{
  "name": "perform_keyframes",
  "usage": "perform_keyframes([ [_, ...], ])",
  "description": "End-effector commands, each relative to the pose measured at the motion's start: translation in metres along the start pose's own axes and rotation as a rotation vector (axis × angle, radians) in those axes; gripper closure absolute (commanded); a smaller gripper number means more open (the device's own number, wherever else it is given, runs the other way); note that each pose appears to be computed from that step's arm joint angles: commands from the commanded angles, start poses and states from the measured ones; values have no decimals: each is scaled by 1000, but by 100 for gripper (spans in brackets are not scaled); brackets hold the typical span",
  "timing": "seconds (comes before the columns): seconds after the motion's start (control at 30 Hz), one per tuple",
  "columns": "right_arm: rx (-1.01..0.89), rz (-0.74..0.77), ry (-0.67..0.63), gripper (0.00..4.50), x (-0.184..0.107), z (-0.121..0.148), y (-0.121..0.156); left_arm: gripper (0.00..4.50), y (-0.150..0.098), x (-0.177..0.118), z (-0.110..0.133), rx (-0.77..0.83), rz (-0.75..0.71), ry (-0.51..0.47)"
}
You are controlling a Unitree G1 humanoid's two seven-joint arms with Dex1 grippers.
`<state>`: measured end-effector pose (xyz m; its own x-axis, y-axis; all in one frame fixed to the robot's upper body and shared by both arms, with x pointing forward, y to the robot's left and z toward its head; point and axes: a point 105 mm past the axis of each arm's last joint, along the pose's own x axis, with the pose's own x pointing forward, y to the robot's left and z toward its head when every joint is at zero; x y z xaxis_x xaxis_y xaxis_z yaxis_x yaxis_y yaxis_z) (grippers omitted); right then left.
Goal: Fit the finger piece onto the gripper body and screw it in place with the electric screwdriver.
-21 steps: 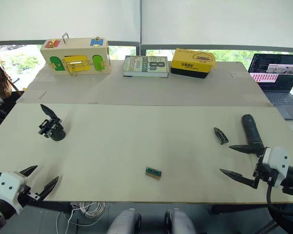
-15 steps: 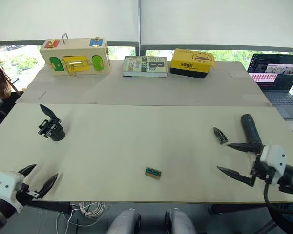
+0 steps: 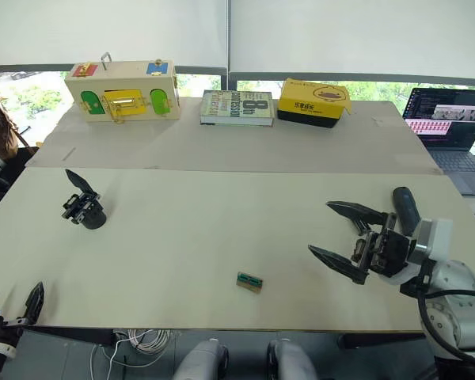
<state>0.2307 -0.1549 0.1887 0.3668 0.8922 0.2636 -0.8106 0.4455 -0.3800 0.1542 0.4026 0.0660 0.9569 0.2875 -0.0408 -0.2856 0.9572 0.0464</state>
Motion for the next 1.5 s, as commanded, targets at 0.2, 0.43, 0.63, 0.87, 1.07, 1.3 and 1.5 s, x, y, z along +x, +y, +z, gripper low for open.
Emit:
perform_keyframes([
  [0.2,-58,20,-18,3,-4,6,5,0,-34,37,19,-24,-90,-30],
  [0.43,-66,40,-24,3,0,8,8,0,-66,87,28,-4,-131,35],
  [0.63,-73,43,-12,3,-1,8,14,0,-89,119,33,37,-145,46],
  [0.87,-77,41,-6,3,4,11,17,0,-103,147,30,76,-159,64],
  [1.07,-96,20,8,3,4,13,14,0,-105,163,32,102,-130,43],
  [1.3,-109,10,8,3,7,15,10,0,-106,169,25,92,-119,56],
  [1.5,-116,4,14,0,6,16,7,215,-110,167,19,43,-151,56],
])
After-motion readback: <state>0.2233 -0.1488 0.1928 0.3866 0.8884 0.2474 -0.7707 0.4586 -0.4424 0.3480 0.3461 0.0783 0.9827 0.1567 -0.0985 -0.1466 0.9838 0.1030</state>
